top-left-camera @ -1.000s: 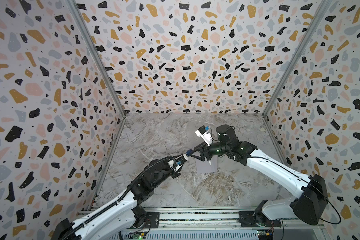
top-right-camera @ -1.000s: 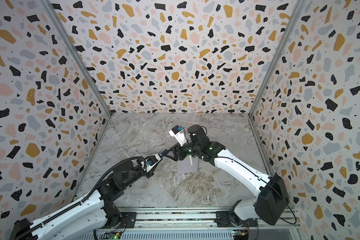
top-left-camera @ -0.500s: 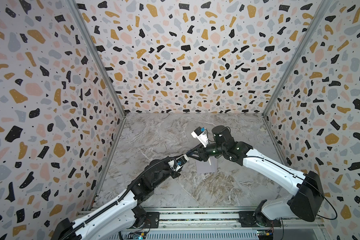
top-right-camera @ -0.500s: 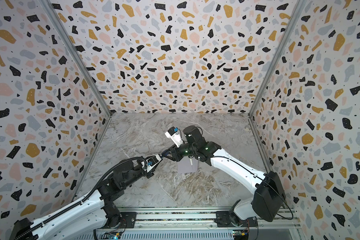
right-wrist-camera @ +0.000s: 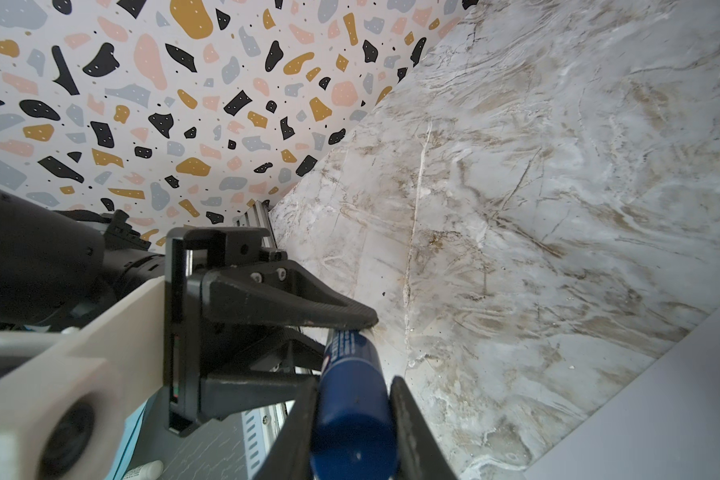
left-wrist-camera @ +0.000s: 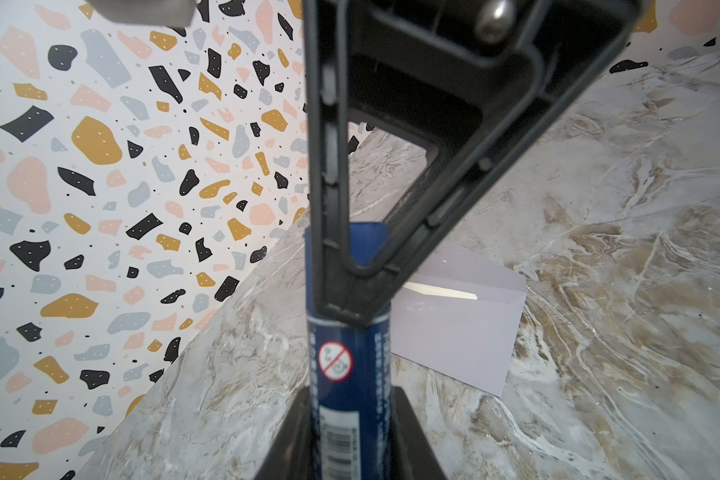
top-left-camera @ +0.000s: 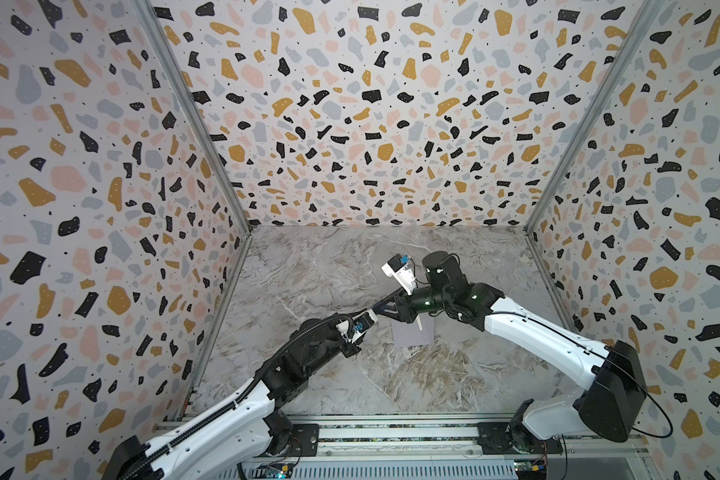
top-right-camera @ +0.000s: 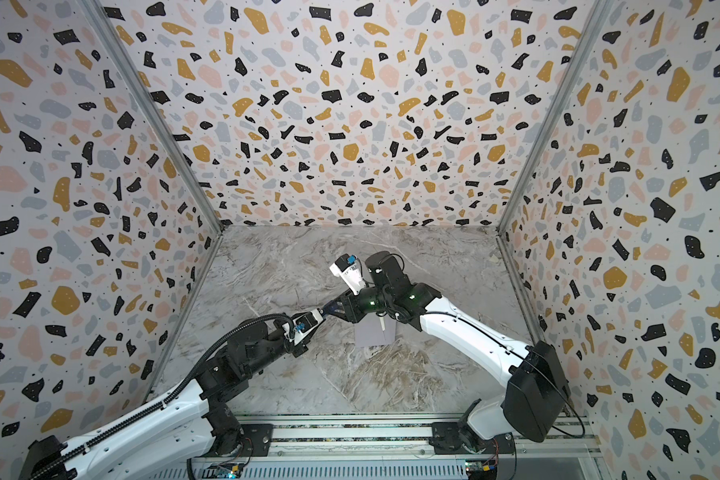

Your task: Place the letter into the envelope and seal it

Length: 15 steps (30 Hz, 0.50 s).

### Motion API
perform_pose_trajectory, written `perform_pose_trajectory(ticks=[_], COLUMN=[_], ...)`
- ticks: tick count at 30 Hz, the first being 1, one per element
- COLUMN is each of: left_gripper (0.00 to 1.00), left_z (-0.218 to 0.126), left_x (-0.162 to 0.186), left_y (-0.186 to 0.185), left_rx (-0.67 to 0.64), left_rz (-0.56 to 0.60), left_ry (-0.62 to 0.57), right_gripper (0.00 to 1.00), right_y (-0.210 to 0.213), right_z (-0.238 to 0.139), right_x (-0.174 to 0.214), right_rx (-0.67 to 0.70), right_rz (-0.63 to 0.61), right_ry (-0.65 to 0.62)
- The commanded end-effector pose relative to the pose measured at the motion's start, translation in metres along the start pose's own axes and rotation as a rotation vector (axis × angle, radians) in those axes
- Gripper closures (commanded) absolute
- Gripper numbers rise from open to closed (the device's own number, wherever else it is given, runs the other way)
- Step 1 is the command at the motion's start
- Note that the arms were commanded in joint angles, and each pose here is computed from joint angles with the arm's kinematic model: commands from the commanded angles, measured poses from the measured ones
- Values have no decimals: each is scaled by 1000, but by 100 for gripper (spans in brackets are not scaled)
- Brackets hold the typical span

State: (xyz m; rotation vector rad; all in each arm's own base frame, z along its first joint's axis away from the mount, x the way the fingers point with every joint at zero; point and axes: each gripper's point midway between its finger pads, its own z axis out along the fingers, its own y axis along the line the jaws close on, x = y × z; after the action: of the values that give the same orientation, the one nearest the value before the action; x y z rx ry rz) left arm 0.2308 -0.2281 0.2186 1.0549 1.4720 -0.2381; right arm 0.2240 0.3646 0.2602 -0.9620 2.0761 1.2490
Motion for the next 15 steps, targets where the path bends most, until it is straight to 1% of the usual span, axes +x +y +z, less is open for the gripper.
perform_pose_trajectory(ticks=[1, 4, 7, 13, 15], left_gripper=[65, 52, 44, 43, 48], left_z=[-4, -6, -7, -5, -4], left_x=[-16, -20, -20, -20, -20], left_y=[3, 4, 4, 1, 1], left_rx=[-5, -10, -10, 9, 13], left_rz=[-9, -11, -13, -15, -25], left_ry=[-61, -75, -81, -71, -68], right_gripper=[95, 96, 97, 97, 97], right_y=[18, 21, 25, 34, 35], right_z=[-13, -15, -16, -14, -14], right_x=[-18, -17, -15, -11, -10], right_rx=[-22, -35, -50, -78, -81], right_rz=[-67, -74, -78, -91, -95], right_ry=[-57, -57, -53, -39, -39])
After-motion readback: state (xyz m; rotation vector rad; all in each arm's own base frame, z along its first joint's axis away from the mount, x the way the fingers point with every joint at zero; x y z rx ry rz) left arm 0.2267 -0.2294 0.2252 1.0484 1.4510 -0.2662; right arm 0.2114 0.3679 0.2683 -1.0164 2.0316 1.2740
